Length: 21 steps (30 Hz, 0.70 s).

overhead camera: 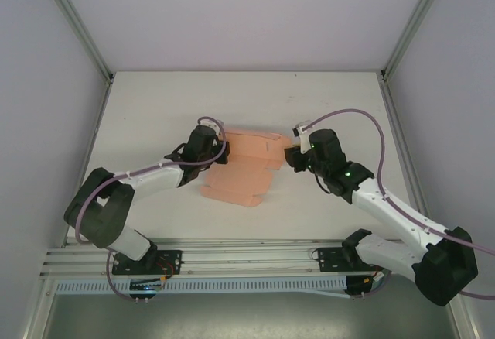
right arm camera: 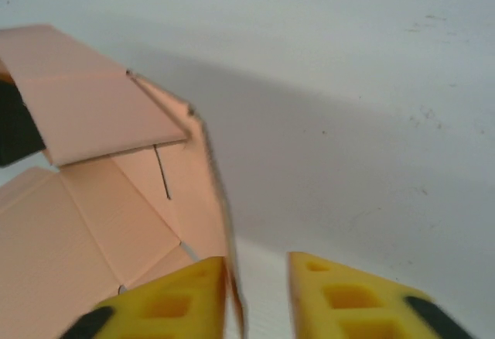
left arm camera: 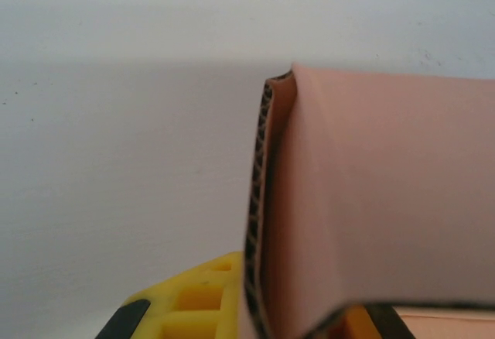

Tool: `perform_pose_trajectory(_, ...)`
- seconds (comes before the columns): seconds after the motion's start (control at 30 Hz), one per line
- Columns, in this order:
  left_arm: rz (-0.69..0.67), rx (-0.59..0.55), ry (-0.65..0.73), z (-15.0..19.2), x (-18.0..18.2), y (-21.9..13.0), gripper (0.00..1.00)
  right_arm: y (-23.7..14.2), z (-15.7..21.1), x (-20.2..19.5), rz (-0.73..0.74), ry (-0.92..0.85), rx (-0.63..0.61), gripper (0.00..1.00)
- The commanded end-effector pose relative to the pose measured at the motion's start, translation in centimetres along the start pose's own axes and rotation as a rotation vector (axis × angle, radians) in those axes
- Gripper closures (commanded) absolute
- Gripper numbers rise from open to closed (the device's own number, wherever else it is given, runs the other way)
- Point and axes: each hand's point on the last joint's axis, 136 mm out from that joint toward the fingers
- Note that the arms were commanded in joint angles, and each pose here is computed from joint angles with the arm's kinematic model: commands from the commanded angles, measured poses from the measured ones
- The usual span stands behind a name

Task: Assemble paper box

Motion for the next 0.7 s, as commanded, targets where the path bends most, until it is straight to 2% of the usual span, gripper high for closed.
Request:
perform_pose_trajectory(0.0,0.058,-0.066,0.025,-1.4,-1.1,-1.0,1.0,-2.1,-3.9,-0.3,0.03,0.018,-0.139,0.57)
perform_pose_trajectory(0.07,0.058,-0.067,0.024,-1.2,-1.1,-1.2,1.0,-3.0,-4.7,-0.4,0.036,0.023,-0.184,0.4)
perform_pose_trajectory(0.2,0.081,-0.065,0.022,-1.3,-1.6,-1.4,1.0,-3.4,-6.4,0.0,0.019,0.025,-0.244,0.22)
perform_pose_trajectory(0.33,0.095,-0.071,0.029,-1.4,-2.1,-1.7,1.0,-1.7,-6.7,0.1,0.034,0.024,-0.205,0.04)
perform_pose_trajectory(0.5,0.094,-0.07,0.026,-1.2,-2.2,-2.0,1.0,1.0,-6.0,0.1,0.043,0.012,-0.123,0.01)
perform_pose_trajectory(0.67,0.115,-0.084,0.016,-1.5,-2.6,-2.3,1.0,3.1,-4.4,1.8,-0.05,0.009,-0.055,0.01)
Point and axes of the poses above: each hand's point on the last joint's axis, 136 mm out from that joint toward the fingers, its own y axis out along the fingers, its own x axis along the line the jaws close on, z = x × y, and after that the axes turned 4 degrees about y, right-handed
